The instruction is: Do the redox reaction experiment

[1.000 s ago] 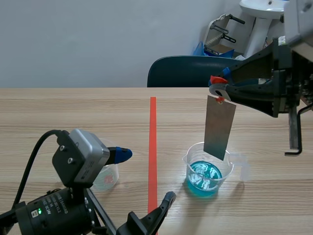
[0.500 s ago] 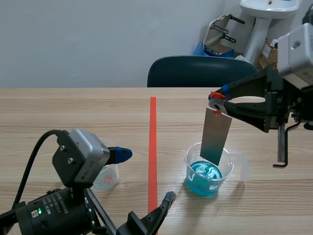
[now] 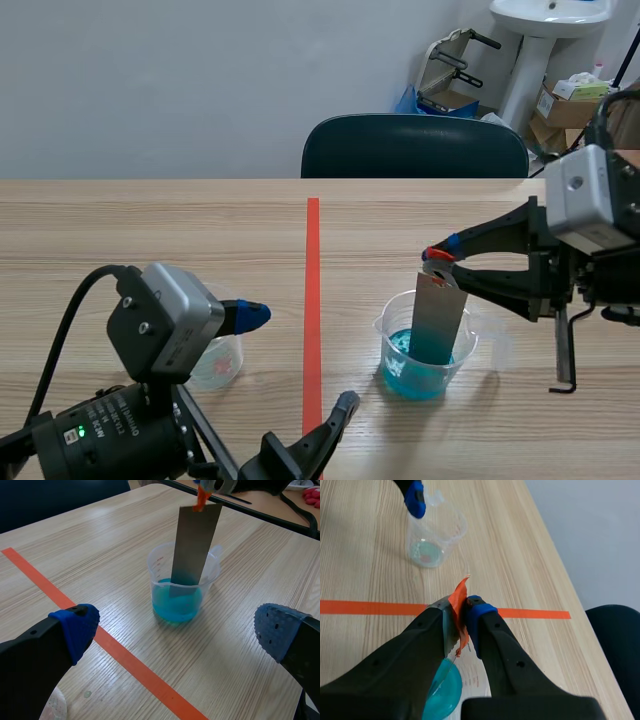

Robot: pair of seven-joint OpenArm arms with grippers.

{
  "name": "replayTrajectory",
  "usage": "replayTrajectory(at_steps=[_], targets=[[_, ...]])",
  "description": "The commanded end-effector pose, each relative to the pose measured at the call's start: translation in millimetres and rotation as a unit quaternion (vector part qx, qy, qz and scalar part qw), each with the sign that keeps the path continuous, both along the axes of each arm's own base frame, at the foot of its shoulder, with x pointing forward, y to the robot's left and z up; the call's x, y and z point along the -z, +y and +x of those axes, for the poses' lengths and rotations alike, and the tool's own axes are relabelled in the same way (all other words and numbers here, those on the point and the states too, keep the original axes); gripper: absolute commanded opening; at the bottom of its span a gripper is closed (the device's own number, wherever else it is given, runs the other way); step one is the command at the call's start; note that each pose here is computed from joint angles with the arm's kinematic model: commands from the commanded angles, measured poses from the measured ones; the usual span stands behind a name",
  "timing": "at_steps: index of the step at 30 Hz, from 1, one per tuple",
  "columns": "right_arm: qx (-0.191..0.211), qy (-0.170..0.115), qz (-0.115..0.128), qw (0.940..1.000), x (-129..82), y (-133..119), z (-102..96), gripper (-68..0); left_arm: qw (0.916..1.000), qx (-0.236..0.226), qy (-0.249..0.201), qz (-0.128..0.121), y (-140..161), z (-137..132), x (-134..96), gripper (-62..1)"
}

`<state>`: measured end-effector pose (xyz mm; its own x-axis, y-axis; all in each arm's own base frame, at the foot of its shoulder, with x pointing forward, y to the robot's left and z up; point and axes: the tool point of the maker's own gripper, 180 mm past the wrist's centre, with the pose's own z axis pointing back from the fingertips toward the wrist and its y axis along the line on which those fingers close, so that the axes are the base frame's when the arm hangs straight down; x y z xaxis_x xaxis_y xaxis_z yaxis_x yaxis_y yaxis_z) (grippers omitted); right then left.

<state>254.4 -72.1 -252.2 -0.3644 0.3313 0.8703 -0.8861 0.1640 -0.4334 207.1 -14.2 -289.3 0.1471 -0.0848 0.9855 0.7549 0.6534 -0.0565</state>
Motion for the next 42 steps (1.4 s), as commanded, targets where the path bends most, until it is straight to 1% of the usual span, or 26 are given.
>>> replayTrajectory(at_steps=[1,6,9,15,42], targets=[[-0.007,-0.004,0.016,0.9998,-7.7,1.6,0.5,-66.9,0.9997,-0.001,-0.012,-0.019,-4.3,3.2,-11.1,1.4],[-0.01,-0.001,0.011,0.9999,1.1,-1.3,-0.1,-66.9,0.9997,-0.001,-0.012,-0.019,-4.3,3.2,-11.1,1.4],[-0.008,0.0,0.009,0.9999,3.1,-2.0,0.6,-66.9,0.9997,-0.001,-0.012,-0.019,-4.3,3.2,-11.2,1.4],[-0.009,-0.004,0.011,0.9999,0.6,-1.7,2.5,-66.9,0.9997,-0.001,-0.012,-0.019,-4.3,3.2,-11.2,1.4],[-0.009,-0.004,0.011,0.9999,0.7,-1.8,2.6,-66.9,0.9998,-0.001,-0.012,-0.019,-4.2,3.2,-11.0,1.4]])
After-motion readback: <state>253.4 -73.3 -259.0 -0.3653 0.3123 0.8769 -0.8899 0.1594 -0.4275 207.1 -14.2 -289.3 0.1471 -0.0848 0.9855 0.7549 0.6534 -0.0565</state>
